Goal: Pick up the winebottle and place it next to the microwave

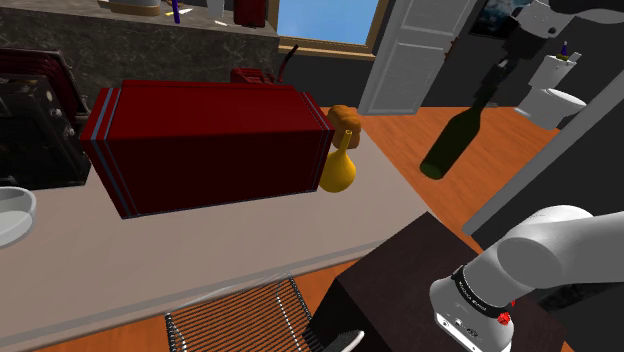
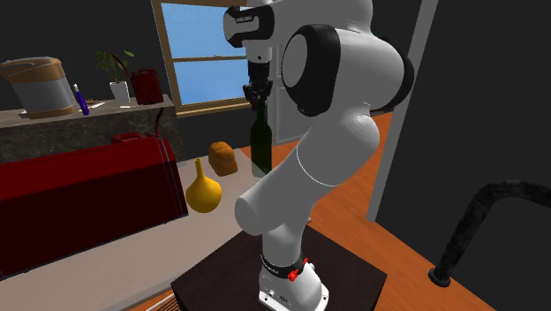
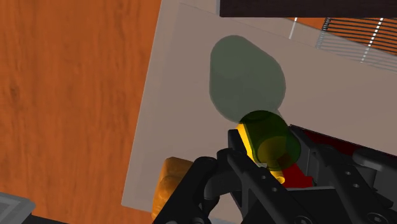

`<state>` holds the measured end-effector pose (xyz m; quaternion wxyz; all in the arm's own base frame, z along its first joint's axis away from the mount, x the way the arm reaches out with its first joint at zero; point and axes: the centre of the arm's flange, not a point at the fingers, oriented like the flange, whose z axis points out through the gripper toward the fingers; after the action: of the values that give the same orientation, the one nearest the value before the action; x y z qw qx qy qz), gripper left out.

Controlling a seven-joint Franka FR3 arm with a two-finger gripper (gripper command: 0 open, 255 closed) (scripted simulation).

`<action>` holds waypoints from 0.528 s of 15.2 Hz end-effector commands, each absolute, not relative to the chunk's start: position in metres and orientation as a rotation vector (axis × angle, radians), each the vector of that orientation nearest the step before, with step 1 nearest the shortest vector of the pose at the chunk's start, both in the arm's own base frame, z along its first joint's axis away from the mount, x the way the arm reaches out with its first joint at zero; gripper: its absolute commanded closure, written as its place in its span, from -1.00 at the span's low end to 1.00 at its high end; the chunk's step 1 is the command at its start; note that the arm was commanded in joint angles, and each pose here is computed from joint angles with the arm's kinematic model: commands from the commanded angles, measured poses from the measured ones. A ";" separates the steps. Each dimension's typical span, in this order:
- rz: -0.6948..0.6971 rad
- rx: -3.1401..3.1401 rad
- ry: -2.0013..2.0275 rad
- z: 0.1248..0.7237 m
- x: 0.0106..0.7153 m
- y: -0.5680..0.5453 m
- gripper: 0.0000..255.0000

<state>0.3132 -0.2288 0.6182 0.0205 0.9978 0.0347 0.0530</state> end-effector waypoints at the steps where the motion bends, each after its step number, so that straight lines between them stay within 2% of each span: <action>1: 0.164 3.094 0.108 0.629 0.313 -0.228 1.00; 8: 0.164 3.094 0.108 0.666 0.313 -0.228 1.00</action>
<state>0.3124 -0.2289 0.6595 0.0206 0.9978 0.0347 0.0528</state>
